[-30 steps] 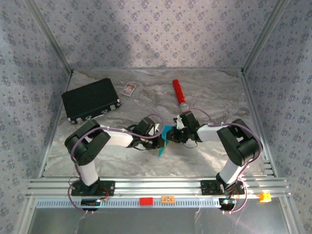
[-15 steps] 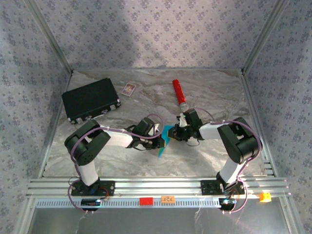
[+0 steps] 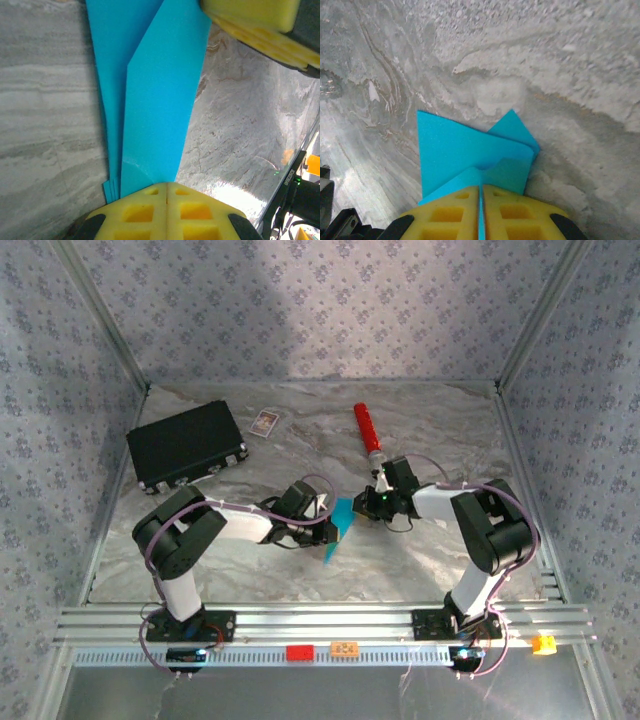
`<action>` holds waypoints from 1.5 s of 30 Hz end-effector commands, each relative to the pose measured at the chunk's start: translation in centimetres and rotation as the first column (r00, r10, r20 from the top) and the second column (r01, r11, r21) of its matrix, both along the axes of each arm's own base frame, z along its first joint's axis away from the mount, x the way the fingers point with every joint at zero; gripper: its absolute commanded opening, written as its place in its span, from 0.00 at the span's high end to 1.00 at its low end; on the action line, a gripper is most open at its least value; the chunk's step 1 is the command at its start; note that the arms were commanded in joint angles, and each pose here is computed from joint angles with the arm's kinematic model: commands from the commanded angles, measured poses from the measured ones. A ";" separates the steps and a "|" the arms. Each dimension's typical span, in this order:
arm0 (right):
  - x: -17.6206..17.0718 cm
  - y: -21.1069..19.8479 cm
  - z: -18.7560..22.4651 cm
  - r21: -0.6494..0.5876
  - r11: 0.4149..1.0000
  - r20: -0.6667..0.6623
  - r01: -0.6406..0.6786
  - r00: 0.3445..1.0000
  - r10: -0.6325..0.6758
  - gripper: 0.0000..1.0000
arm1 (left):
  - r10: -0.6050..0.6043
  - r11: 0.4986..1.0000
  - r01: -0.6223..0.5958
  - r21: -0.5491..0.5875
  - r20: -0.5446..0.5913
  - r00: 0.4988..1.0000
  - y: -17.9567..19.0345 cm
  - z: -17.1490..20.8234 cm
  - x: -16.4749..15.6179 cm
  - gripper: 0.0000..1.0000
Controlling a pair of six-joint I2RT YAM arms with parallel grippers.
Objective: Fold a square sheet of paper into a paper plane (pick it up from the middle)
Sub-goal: Fold the wing for the fifth time at the center of the table.
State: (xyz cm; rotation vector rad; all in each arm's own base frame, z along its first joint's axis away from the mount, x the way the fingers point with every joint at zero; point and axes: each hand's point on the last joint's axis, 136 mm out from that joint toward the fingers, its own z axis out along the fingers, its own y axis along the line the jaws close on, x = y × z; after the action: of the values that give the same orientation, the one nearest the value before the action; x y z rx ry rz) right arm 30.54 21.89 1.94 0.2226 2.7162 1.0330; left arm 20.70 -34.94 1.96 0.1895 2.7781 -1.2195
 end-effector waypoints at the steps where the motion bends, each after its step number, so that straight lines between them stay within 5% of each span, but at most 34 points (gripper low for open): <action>1: 1.4 -3.1 -1.6 -0.139 0.986 0.006 0.094 0.996 -0.094 0.86 | 0.018 0.988 -0.001 0.156 -0.108 0.994 3.1 -4.0 -2.7 1.00; 27: 5.6 -5.1 1.0 -0.127 0.977 0.054 0.171 0.985 -0.165 0.86 | 0.013 0.989 0.004 0.151 -0.111 0.994 2.9 -4.1 -2.6 1.00; 35: 3.9 -2.2 4.8 0.007 0.997 0.130 0.076 0.989 -0.076 0.85 | 0.016 0.988 0.001 0.153 -0.109 0.994 3.0 -4.1 -2.6 1.00; 45: -0.3 1.7 1.2 0.060 0.997 0.019 -0.047 0.999 0.046 0.87 | 0.018 0.988 -0.001 0.154 -0.110 0.994 2.9 -4.1 -2.6 1.00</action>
State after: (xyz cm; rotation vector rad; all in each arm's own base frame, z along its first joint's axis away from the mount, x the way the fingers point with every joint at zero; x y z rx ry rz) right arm 30.87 23.51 4.33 0.1395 2.6542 1.1115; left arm 20.72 -34.97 1.98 0.1898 2.7754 -1.2215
